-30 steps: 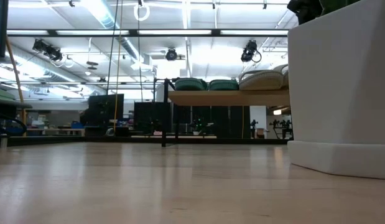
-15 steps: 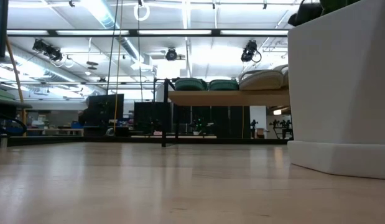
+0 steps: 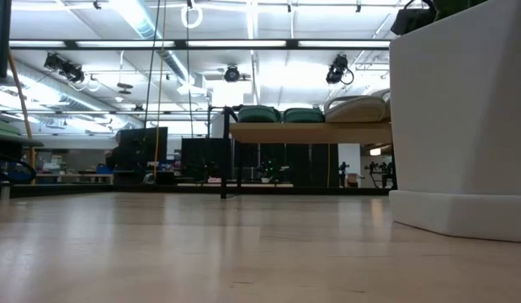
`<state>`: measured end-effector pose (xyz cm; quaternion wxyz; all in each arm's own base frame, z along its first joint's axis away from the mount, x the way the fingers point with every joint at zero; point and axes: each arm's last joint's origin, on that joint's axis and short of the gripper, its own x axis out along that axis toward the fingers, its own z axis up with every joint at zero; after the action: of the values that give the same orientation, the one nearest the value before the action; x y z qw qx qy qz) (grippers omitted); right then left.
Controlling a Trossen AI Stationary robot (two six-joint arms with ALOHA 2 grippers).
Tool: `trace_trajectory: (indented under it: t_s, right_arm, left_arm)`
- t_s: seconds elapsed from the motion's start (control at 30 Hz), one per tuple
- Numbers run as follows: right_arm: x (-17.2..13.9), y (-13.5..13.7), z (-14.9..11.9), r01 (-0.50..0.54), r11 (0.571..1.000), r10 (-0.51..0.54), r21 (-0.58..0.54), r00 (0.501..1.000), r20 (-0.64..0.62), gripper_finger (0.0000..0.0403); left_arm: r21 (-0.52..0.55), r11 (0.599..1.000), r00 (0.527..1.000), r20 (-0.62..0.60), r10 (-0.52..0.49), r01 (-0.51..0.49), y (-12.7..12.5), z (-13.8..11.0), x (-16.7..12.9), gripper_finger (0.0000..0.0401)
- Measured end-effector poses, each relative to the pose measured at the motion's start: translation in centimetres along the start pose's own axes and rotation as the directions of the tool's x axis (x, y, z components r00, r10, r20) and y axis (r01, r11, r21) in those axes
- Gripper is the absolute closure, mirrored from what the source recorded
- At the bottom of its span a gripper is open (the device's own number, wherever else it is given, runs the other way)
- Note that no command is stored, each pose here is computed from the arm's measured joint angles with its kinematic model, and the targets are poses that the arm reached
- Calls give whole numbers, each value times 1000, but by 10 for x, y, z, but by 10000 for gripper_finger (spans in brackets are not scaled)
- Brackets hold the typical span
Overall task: Pick and place slides into the shelf
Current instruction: Put the gray slides on the shelf
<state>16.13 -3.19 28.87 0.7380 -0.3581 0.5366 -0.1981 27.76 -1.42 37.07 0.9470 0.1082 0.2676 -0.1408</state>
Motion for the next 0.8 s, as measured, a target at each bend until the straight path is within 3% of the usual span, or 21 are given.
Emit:
trace_trajectory:
  t_s: [0.2, 0.8]
  right_arm:
    - [1, -1, -1, -1, 999, 2, 46, 1000, -8, 387]
    - [-12, -12, -8, 49, 995, -52, 83, 998, 27, 401]
  left_arm:
    - [0, 1000, 1000, 0, 0, 0, 0, 0, 0, 205]
    - [0, 1000, 1000, 1, 0, 0, 0, 0, 0, 208]
